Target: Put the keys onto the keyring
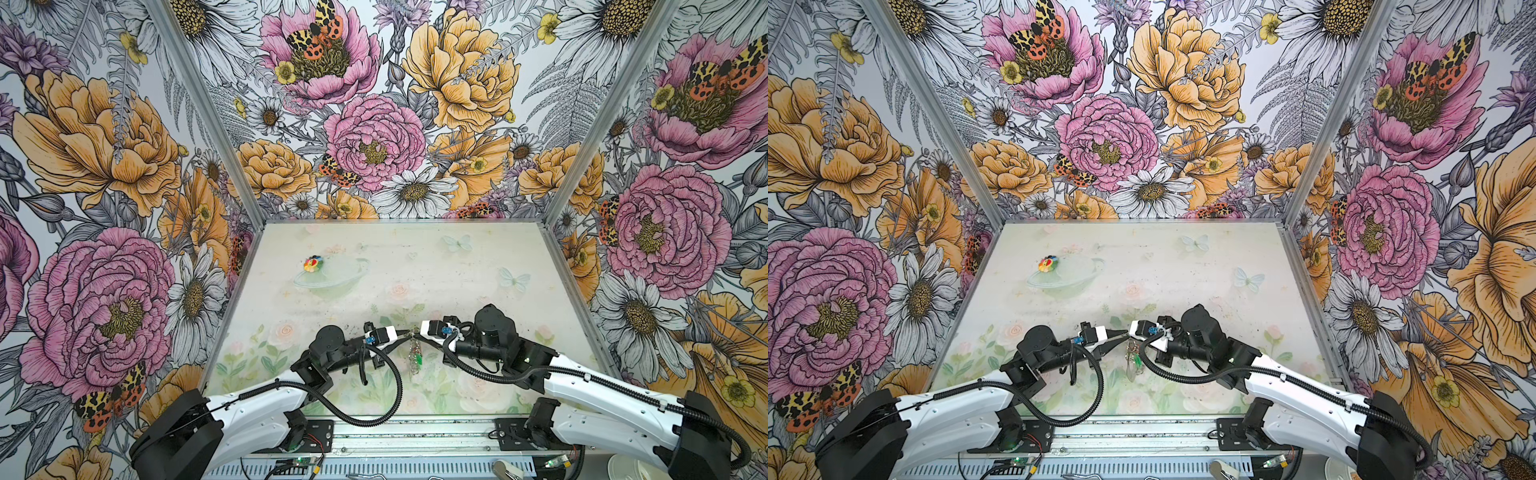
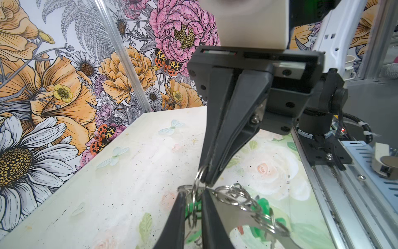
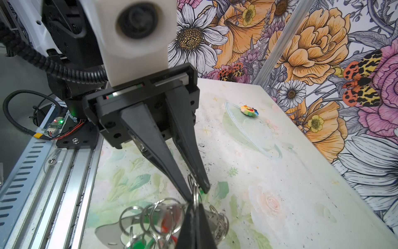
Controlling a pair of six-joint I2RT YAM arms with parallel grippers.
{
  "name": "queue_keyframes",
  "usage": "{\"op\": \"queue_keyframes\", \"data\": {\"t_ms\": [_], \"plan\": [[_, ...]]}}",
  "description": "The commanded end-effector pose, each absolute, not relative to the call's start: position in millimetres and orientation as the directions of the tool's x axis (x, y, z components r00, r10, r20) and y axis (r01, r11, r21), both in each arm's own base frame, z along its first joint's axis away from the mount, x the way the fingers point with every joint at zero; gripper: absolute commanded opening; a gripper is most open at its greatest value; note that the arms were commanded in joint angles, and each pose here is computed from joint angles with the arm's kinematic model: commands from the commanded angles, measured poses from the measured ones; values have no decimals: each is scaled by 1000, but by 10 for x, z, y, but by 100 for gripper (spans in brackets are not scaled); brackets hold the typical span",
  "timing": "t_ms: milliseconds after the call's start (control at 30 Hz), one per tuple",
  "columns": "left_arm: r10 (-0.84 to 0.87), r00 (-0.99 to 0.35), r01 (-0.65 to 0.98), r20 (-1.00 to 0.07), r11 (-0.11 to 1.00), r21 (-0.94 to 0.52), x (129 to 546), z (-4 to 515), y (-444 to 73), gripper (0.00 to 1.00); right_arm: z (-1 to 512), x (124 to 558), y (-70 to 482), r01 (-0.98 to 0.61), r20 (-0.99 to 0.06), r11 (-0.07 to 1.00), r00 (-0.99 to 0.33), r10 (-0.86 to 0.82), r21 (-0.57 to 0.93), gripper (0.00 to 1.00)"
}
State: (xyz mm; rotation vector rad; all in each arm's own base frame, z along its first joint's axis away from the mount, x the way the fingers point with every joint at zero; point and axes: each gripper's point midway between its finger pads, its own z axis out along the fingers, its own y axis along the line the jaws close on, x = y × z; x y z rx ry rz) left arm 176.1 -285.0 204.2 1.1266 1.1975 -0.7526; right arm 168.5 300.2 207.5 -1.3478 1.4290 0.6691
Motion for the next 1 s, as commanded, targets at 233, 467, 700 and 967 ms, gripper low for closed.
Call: {"op": "queue_keyframes", "data": {"t_ms": [233,467,700,967], "plan": [[95,245,910,-965,321,262,1815,2156,-2874,0,2186,1706,3057,-940,-924,215,182,-336,-263,0],[143,237,897,-961,348,273,1891,2117,-2877,0,2180,1739,3004,-933,-918,231,186,-351,-277,3],[254,275,886,-927,308,347,1832,1995,-2870,0,2138,1696,2853,-920,-868,195,227,-442,-340,20],[266,272,902,-925,266,341,1773,1983,-2915,0,2137,1678,2904,-929,-855,148,240,-459,-340,23]]}}
